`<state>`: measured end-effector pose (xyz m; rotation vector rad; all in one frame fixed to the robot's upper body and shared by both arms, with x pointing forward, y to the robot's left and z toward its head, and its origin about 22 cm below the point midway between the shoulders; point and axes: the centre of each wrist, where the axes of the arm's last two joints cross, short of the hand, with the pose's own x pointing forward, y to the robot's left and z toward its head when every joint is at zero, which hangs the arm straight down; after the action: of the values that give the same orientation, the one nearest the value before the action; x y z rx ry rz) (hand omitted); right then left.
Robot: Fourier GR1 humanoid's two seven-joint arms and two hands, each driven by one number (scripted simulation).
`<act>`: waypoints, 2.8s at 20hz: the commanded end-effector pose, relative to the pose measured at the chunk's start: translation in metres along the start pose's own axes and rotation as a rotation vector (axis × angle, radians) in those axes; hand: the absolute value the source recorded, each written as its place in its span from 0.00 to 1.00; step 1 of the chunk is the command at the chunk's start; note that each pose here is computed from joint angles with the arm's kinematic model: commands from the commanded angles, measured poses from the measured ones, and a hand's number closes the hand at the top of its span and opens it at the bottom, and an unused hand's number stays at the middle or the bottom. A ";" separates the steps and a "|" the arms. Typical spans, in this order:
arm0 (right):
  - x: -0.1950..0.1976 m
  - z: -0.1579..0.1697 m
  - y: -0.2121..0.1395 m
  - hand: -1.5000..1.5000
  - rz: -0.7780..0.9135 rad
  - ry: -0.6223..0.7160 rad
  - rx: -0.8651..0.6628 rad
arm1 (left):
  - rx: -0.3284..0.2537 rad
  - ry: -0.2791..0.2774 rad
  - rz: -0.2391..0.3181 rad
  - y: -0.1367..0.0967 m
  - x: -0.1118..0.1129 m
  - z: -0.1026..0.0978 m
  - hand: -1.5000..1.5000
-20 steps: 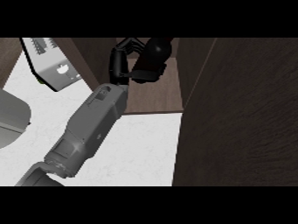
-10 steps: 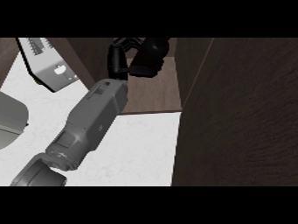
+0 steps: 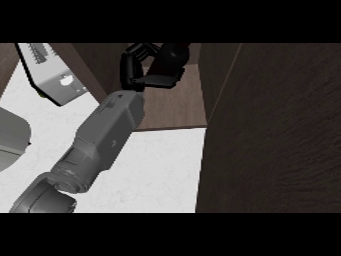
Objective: Pick up the wine, place it into the cabinet and close the cabinet
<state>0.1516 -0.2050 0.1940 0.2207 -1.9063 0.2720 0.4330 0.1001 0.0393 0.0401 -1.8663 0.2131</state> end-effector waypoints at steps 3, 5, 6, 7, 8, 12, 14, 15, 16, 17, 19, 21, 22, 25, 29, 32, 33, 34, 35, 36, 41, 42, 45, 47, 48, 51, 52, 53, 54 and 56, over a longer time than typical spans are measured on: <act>0.015 0.010 0.004 0.00 -0.041 -0.040 0.023 | 0.051 0.027 -0.018 0.017 -0.002 -0.005 1.00; 0.010 0.000 0.000 0.00 -0.014 -0.047 0.008 | 0.039 0.031 -0.047 0.012 -0.001 -0.005 1.00; 0.016 0.010 0.002 0.00 -0.023 -0.036 0.018 | 0.061 0.036 -0.058 0.009 -0.015 0.010 1.00; 0.012 0.010 0.006 0.00 -0.015 -0.034 0.031 | 0.071 0.019 -0.078 0.009 -0.008 0.002 1.00; 0.013 0.009 0.004 0.00 -0.010 -0.022 0.028 | 0.064 0.043 -0.067 0.022 -0.004 -0.005 0.00; 0.013 -0.007 0.005 0.00 -0.028 -0.027 0.013 | 0.049 0.046 -0.124 0.012 -0.019 0.013 0.00; 0.008 0.004 0.000 0.00 -0.024 -0.019 0.021 | 0.070 0.044 -0.132 0.023 -0.021 0.012 0.00; 0.012 0.007 0.004 0.00 -0.021 -0.045 0.001 | 0.068 0.034 -0.144 0.031 -0.016 0.004 0.00; 0.006 0.005 -0.005 0.00 -0.027 -0.028 -0.015 | 0.059 0.049 -0.156 0.037 -0.010 -0.003 0.00; 0.007 0.006 -0.003 0.00 -0.016 -0.029 0.014 | 0.040 0.046 -0.167 0.021 -0.019 0.010 0.00; 0.005 0.001 0.002 0.00 -0.018 -0.034 0.022 | 0.046 0.036 -0.188 0.027 -0.018 0.008 0.00; 0.008 0.005 0.000 0.00 -0.016 -0.045 0.018 | 0.041 0.053 -0.220 0.032 -0.020 0.008 0.00; 0.010 0.003 0.005 0.00 -0.025 -0.037 0.029 | 0.048 0.052 -0.224 0.022 -0.024 0.015 0.00; 0.004 0.001 0.002 0.00 -0.008 -0.039 0.035 | 0.072 0.040 -0.243 0.023 -0.031 0.022 0.00; 0.008 0.002 0.001 0.00 -0.009 -0.033 0.005 | 0.060 0.037 -0.184 0.031 -0.029 0.018 0.00; 0.004 -0.004 0.008 0.00 -0.027 -0.026 0.008 | 0.059 0.006 -0.168 0.035 -0.028 0.016 0.00; 0.011 0.006 0.003 0.00 -0.019 -0.038 0.051 | 0.063 0.025 -0.184 0.045 -0.027 0.012 0.00; 0.012 0.004 0.001 0.00 -0.022 -0.048 0.035 | 0.082 0.008 -0.169 0.034 -0.034 0.023 0.00; 0.001 -0.006 0.003 0.00 -0.029 -0.022 0.036 | 0.057 -0.002 -0.169 0.038 -0.028 0.016 0.00; 0.001 0.002 0.001 0.00 -0.026 -0.009 0.030 | 0.052 -0.005 -0.179 0.035 -0.033 0.022 0.00; 0.007 0.009 0.003 0.00 -0.031 -0.020 0.030 | 0.016 -0.014 -0.130 0.045 -0.024 0.009 0.00; 0.000 -0.005 0.004 0.00 -0.019 -0.043 0.048 | -0.014 -0.029 -0.126 0.027 -0.037 0.029 0.00; 0.012 -0.006 0.011 0.00 -0.045 -0.050 0.037 | -0.046 -0.029 -0.139 0.020 -0.026 0.019 0.00; 0.007 0.009 0.004 0.00 -0.034 -0.022 0.030 | -0.053 0.012 -0.082 0.031 -0.042 0.034 0.00; 0.010 -0.005 0.014 0.00 -0.018 -0.021 0.047 | -0.060 0.004 -0.088 0.029 -0.040 0.032 0.00; 0.004 0.003 0.002 0.00 -0.010 -0.023 0.008 | -0.068 0.002 -0.084 0.029 -0.039 0.032 0.00; 0.007 -0.004 0.009 0.00 -0.042 -0.040 0.037 | -0.064 0.007 -0.073 0.026 -0.036 0.028 0.00; 0.007 0.002 0.007 0.00 -0.024 -0.039 0.048 | -0.054 -0.013 -0.052 0.028 -0.037 0.030 0.00; 0.015 0.007 0.010 0.00 -0.026 -0.031 0.036 | -0.067 0.001 -0.040 0.033 -0.043 0.035 0.00; 0.019 0.007 0.015 0.00 -0.031 -0.026 0.074 | -0.047 0.019 -0.011 0.037 -0.048 0.040 0.00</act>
<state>0.1525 -0.1932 0.1987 0.2727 -1.9090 0.3007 0.4178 0.1134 0.0025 0.0351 -1.8988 0.0909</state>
